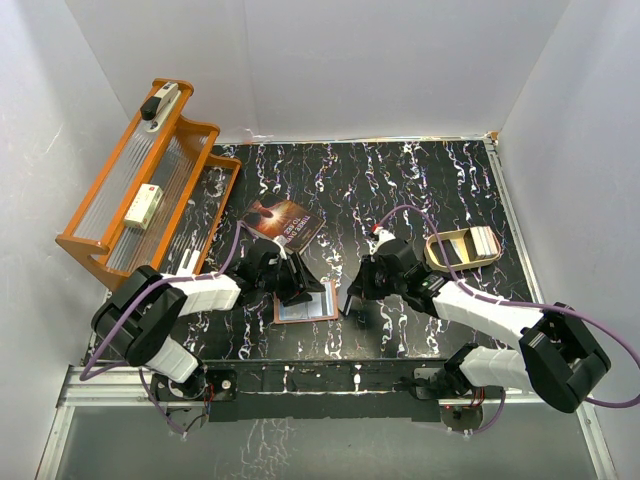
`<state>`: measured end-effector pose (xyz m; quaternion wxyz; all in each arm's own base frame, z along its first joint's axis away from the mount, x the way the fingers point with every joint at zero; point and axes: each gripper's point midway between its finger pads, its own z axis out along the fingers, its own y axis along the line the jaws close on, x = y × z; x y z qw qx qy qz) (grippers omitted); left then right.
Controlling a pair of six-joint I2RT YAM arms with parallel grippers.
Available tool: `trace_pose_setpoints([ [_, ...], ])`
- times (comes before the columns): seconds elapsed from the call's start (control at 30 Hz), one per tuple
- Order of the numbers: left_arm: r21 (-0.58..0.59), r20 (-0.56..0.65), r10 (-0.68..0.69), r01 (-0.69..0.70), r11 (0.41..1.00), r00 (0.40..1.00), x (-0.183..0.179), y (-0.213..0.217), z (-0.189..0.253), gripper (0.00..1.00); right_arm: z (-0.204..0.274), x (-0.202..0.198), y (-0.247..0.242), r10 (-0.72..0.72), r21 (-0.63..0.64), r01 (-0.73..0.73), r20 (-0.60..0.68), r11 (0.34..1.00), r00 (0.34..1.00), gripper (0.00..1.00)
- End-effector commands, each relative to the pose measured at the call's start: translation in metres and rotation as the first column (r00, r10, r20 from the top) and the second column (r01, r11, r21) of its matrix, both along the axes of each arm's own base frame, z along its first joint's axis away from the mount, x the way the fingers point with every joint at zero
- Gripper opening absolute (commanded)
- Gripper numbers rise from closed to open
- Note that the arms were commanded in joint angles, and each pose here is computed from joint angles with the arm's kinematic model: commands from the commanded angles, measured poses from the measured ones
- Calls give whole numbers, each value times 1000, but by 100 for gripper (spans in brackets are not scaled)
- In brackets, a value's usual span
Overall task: Put the credit cards into the card holder
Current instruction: Insert the credit card into the card holder.
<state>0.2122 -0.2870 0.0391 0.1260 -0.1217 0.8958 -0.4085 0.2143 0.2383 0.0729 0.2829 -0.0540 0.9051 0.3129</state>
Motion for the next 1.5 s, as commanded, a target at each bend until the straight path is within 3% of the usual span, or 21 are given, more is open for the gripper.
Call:
trace_pose_setpoints([
  [0.0, -40, 20, -18, 19, 999, 1000, 1, -10, 11, 54, 6, 6, 5, -17, 21, 17, 43, 1000, 999, 0],
  [0.17, -14, 40, -18, 19, 1000, 999, 4, -7, 19, 54, 9, 7, 2, -25, 11, 24, 52, 1000, 998, 0],
  [0.4, 120, 105, -18, 5, 993, 994, 12, 11, 34, 55, 7, 6, 2, -18, 0, 18, 51, 1000, 999, 0],
  [0.8, 190, 27, -35, 29, 981, 999, 3, 17, 3, 56, 7, 8, 6, -14, 9, 14, 52, 1000, 999, 0],
  [1.07, 159, -46, -60, 66, 985, 997, -5, 7, -17, 56, 3, 5, 9, -8, 9, 8, 42, 1000, 999, 0],
  [1.27, 77, -38, -73, 76, 994, 997, -1, -11, -2, 56, -2, 4, 7, -13, -1, 13, 36, 1000, 999, 0],
  [1.47, 77, -6, -77, 77, 994, 997, 3, -11, 17, 57, 2, 8, -1, -33, -49, 36, 52, 998, 998, 0],
])
